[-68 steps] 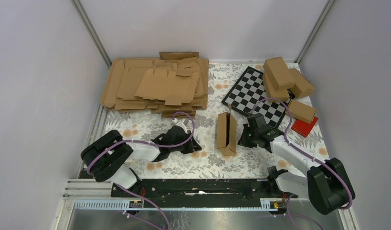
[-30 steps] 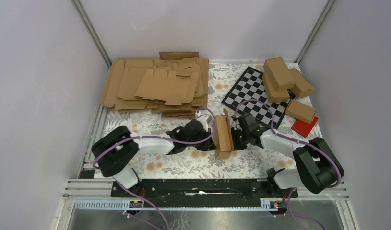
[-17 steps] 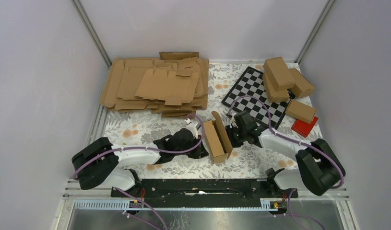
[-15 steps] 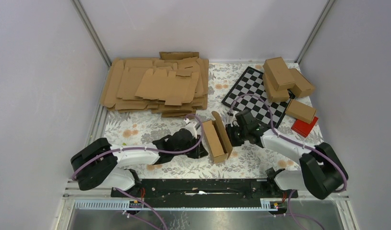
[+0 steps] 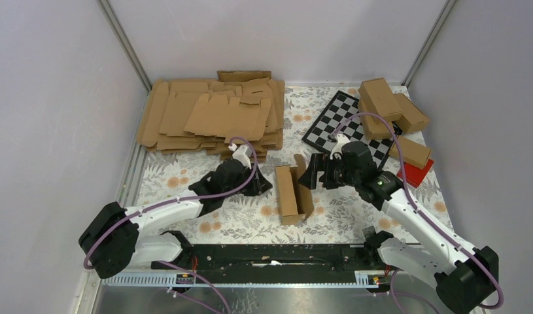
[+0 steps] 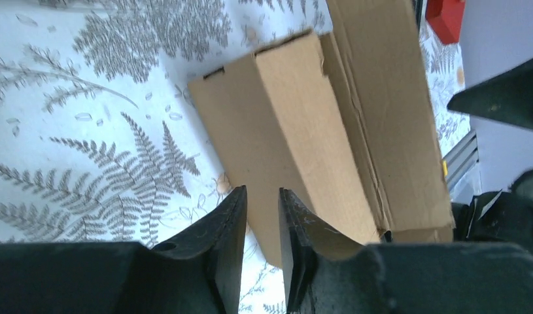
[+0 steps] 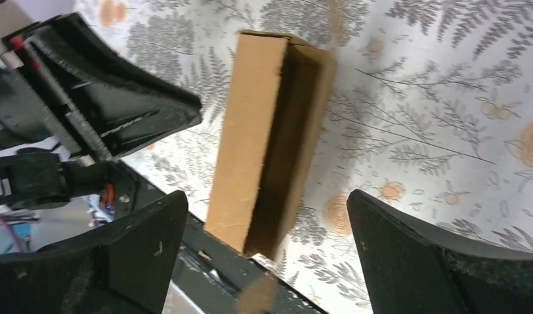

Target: Fold the paper box

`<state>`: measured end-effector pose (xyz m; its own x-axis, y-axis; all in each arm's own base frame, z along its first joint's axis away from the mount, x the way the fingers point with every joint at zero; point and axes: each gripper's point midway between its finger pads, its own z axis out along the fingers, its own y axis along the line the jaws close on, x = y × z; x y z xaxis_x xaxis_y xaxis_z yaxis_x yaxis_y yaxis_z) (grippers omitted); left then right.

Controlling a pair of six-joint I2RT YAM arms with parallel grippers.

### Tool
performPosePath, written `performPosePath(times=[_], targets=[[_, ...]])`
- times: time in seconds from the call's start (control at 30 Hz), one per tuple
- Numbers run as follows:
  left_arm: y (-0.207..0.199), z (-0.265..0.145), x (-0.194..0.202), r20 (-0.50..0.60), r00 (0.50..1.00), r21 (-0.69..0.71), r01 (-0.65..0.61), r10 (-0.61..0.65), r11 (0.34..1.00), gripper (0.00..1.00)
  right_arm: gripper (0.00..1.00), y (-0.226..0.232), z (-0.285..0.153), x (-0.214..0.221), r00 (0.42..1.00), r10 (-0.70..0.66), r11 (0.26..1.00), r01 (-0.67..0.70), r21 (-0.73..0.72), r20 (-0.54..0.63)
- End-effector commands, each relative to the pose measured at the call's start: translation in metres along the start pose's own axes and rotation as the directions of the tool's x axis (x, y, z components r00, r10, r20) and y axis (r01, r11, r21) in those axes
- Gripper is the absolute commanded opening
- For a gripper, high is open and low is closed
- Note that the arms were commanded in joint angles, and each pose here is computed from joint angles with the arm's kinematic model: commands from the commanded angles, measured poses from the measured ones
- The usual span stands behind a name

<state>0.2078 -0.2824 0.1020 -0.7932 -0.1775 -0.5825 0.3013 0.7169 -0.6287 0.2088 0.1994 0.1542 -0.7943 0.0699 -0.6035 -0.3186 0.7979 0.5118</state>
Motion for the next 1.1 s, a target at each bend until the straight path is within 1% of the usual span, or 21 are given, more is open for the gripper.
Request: performPosePath(times=[0.0,0.13,0.17,0.23,0.27,0.3,0.37,0.43,0.47,0.57,0.6,0.67,0.77,0.87,1.0,1.07], targets=[[-0.021,-0.001,-0.032,0.055,0.998,0.062,-0.038,0.035,0.997,0.30,0.99,0.027,-0.002,-0.005,0.998,0.048,0.994,-0.053,-0.094,-0.048],[-0.026,0.016,-0.023,-0.006,1.000,0.107,-0.015,0.015,0.994,0.31,1.00,0.018,0.012,0.001,0.993,0.066,0.998,-0.068,-0.017,-0.094],[-0.030,0.017,-0.022,-0.010,1.000,0.129,-0.009,0.010,0.992,0.34,1.00,0.018,0.015,0.003,0.993,0.069,0.998,-0.070,-0.006,-0.101],[-0.034,0.018,-0.023,0.001,1.000,0.158,-0.009,0.009,0.987,0.44,1.00,0.021,0.021,0.008,0.991,0.056,0.998,-0.055,0.013,-0.120],[-0.034,0.018,-0.024,0.008,1.000,0.160,-0.010,0.009,0.987,0.47,1.00,0.019,0.023,0.010,0.990,0.051,0.998,-0.046,0.041,-0.130],[-0.034,0.018,-0.024,0.009,1.000,0.159,-0.012,0.010,0.987,0.47,1.00,0.015,0.024,0.010,0.990,0.047,0.996,-0.038,0.075,-0.130],[-0.033,0.020,-0.024,-0.002,1.000,0.147,-0.014,0.014,0.989,0.47,1.00,0.005,0.021,0.003,0.996,0.039,0.990,-0.028,0.135,-0.083],[-0.032,0.023,-0.022,-0.014,1.000,0.142,-0.012,0.014,0.990,0.46,1.00,-0.004,0.012,-0.008,1.000,0.019,0.984,-0.017,0.178,-0.008],[-0.031,0.024,-0.021,-0.021,1.000,0.140,-0.009,0.012,0.990,0.46,1.00,-0.012,0.007,-0.014,1.000,0.002,0.975,-0.009,0.222,0.029],[-0.031,0.026,-0.019,-0.030,0.999,0.139,-0.007,0.012,0.990,0.46,1.00,-0.046,-0.009,-0.021,0.998,-0.007,0.931,-0.018,0.365,0.067],[-0.031,0.027,-0.019,-0.031,0.999,0.138,-0.007,0.011,0.990,0.46,1.00,-0.058,-0.011,-0.020,0.998,0.011,0.918,-0.036,0.394,0.066],[-0.031,0.028,-0.020,-0.033,0.999,0.137,-0.008,0.013,0.990,0.46,0.99,-0.075,-0.012,-0.016,0.996,0.066,0.908,-0.088,0.409,0.066],[-0.030,0.029,-0.019,-0.039,0.999,0.135,-0.009,0.015,0.991,0.45,0.95,-0.091,-0.006,-0.007,0.984,0.153,0.904,-0.175,0.389,0.087],[-0.030,0.030,-0.018,-0.047,0.999,0.132,-0.012,0.018,0.991,0.45,0.89,-0.106,0.005,0.005,0.968,0.227,0.887,-0.249,0.390,0.103],[-0.029,0.030,-0.017,-0.053,0.998,0.121,-0.018,0.025,0.992,0.45,0.78,-0.125,0.013,0.019,0.940,0.322,0.852,-0.339,0.399,0.111],[-0.028,0.031,-0.017,-0.058,0.998,0.118,-0.020,0.027,0.993,0.45,0.75,-0.134,0.015,0.026,0.925,0.361,0.835,-0.378,0.401,0.119]])
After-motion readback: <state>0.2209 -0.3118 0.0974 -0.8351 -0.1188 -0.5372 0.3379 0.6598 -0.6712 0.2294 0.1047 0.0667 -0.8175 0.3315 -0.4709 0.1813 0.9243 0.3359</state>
